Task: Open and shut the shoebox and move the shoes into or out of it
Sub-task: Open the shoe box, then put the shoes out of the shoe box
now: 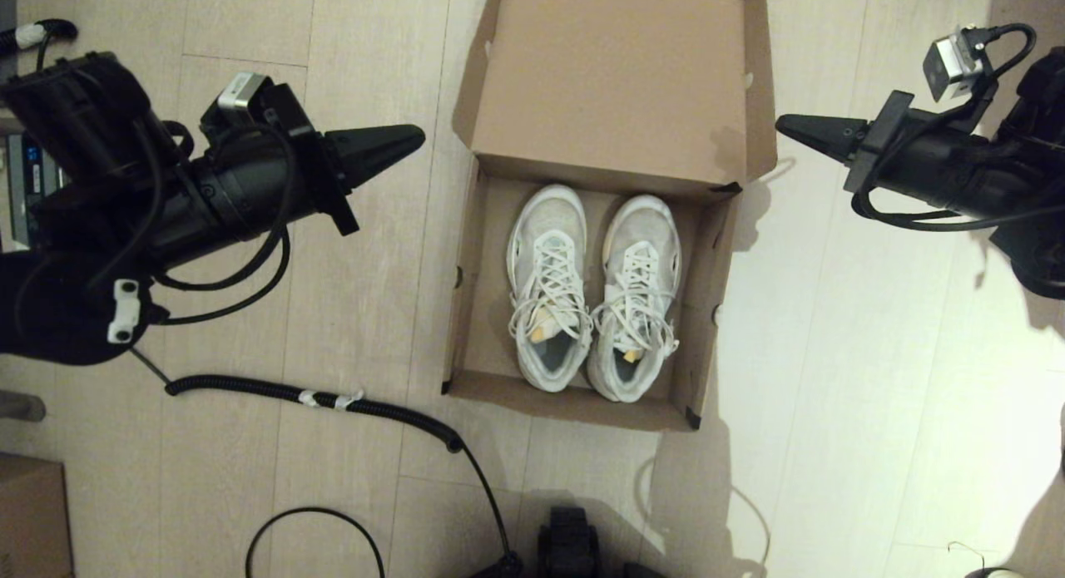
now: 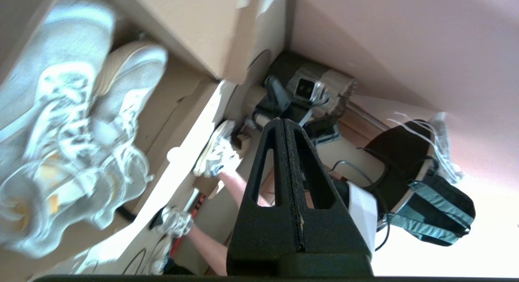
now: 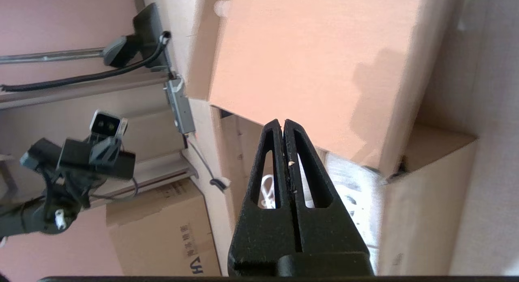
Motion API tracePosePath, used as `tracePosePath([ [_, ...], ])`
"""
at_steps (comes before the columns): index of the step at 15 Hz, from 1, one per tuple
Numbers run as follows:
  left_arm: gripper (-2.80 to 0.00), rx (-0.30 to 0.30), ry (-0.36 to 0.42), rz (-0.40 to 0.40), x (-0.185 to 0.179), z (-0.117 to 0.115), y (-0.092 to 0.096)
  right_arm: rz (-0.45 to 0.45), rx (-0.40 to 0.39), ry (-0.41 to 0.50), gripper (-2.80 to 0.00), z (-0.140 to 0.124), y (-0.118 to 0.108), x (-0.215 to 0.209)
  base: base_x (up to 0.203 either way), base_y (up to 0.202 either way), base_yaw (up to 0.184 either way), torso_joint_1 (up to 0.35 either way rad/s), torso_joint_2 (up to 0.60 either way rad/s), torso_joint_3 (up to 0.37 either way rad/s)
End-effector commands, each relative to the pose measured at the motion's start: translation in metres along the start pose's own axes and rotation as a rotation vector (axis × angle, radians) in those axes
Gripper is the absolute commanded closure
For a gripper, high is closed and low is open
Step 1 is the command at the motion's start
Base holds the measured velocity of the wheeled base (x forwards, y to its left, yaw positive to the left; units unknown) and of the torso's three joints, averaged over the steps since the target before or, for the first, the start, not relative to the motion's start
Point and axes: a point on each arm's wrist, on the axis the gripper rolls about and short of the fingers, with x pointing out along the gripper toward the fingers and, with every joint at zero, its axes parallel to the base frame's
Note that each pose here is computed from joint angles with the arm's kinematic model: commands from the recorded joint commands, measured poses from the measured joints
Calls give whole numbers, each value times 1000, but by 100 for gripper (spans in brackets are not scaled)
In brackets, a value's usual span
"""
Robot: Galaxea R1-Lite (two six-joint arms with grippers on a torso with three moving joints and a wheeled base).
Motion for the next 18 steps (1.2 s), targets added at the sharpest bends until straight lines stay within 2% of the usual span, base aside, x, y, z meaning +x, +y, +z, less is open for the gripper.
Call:
tracePosePath([
  [1, 0, -4, 7, 16, -5, -5, 4, -2, 2, -1, 0, 1, -3, -2, 0, 0, 0, 0, 0, 0],
  [3, 0, 9, 12, 49, -14, -12, 9, -20, 19, 12, 0, -7, 1, -10, 0, 0, 0, 0, 0, 0],
  [4, 0, 39, 16, 56, -19, -16, 7, -25, 20, 15, 0, -9, 9, -18, 0, 0, 0, 0, 0, 0],
  [6, 0, 125, 23, 63, -30, -24, -2, -38, 32, 43, 0, -23, 19, -29, 0, 0, 0, 0, 0, 0],
  [7, 0, 203, 32, 77, -37, -32, -3, -37, 18, 81, 0, -39, 22, -30, 0, 0, 0, 0, 0, 0],
  [8, 0, 302, 36, 96, -42, -38, -1, -36, -55, 117, 0, -56, 24, -29, 0, 0, 0, 0, 0, 0],
  [9, 0, 436, 32, 130, -46, -43, 3, -49, -195, 140, 0, -71, 26, -26, 0, 0, 0, 0, 0, 0],
  [10, 0, 605, 6, 201, -49, -47, 8, -120, -330, 137, 0, -85, 28, -19, 0, 0, 0, 0, 0, 0],
  [11, 0, 754, -49, 331, -53, -50, 15, -250, -409, 103, 0, -96, 34, -10, 0, 0, 0, 0, 0, 0],
  [13, 0, 951, -154, 599, -63, -53, 18, -437, -505, 32, 0, -112, 66, 12, 0, 0, 0, 0, 0, 0],
  [14, 0, 993, -192, 642, -70, -54, 7, -494, -533, 28, 0, -114, 83, 13, 0, 0, 0, 0, 0, 0],
  [15, 0, 1006, -212, 679, -79, -58, 0, -523, -540, 81, 0, -116, 93, 6, 0, 0, 0, 0, 0, 0],
  [16, 0, 997, -221, 758, -90, -65, -2, -544, -536, 169, 0, -121, 100, -3, 0, 0, 0, 0, 0, 0],
  [18, 0, 953, -192, 890, -106, -79, 7, -588, -510, 336, 0, -135, 100, -14, 0, 0, 0, 0, 0, 0],
])
